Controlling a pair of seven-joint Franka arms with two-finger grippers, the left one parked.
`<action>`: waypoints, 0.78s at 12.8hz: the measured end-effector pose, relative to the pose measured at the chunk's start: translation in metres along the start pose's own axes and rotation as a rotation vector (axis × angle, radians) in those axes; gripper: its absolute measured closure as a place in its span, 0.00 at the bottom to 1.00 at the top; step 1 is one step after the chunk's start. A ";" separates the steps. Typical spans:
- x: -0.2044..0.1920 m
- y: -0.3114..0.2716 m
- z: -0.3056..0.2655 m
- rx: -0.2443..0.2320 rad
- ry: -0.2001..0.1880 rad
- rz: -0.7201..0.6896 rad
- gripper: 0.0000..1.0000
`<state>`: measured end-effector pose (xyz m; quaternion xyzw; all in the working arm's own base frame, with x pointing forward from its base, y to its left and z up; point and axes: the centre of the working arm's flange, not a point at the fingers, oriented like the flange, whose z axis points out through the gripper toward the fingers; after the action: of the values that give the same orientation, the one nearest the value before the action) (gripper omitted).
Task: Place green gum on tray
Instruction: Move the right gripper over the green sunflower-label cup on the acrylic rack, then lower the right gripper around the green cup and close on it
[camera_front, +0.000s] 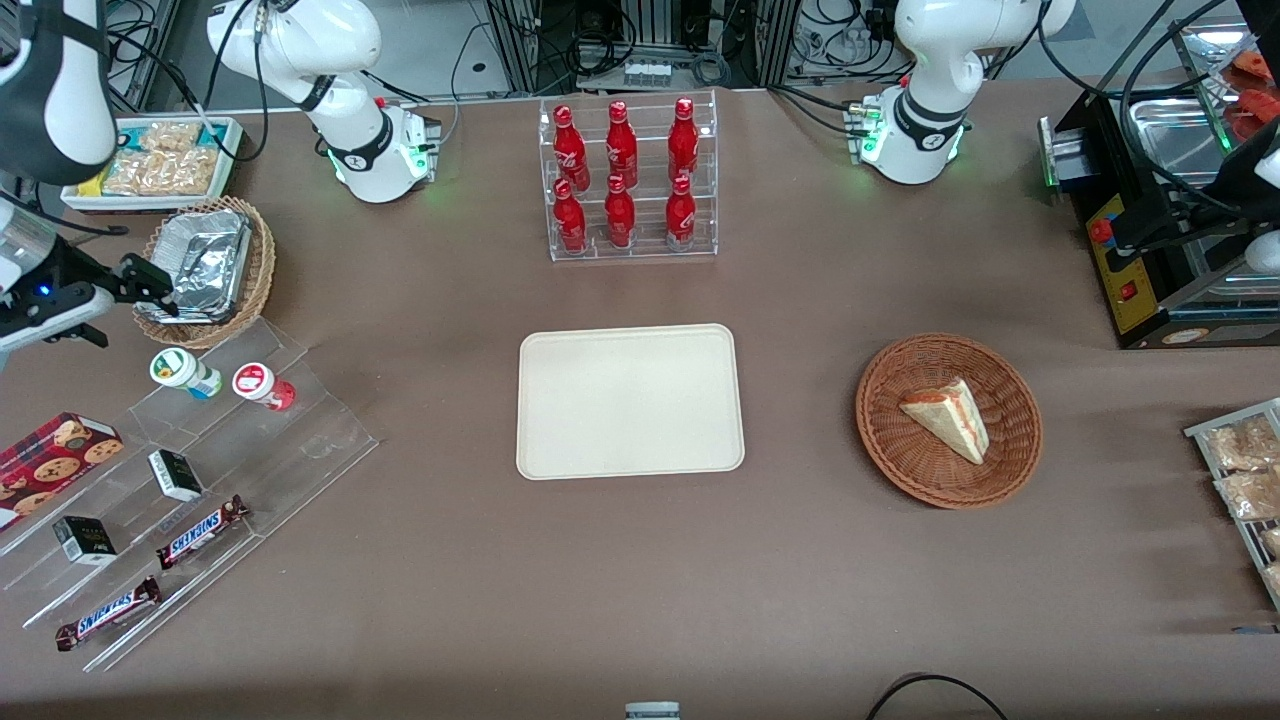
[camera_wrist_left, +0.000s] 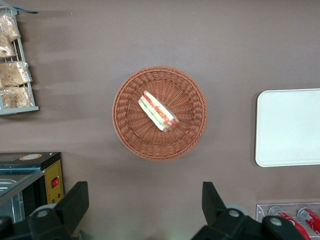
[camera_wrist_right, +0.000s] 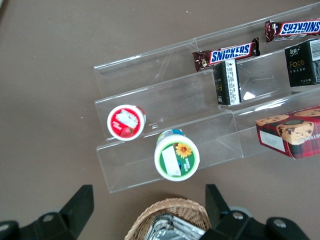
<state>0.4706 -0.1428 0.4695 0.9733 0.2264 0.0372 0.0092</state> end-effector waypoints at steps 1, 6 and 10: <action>0.000 0.001 0.009 -0.006 0.005 0.001 0.00; 0.002 0.014 0.044 -0.014 -0.010 0.005 0.00; 0.005 0.018 0.061 -0.016 -0.023 -0.013 0.00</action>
<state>0.4878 -0.1566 0.4099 0.9720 0.2325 0.0277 0.0196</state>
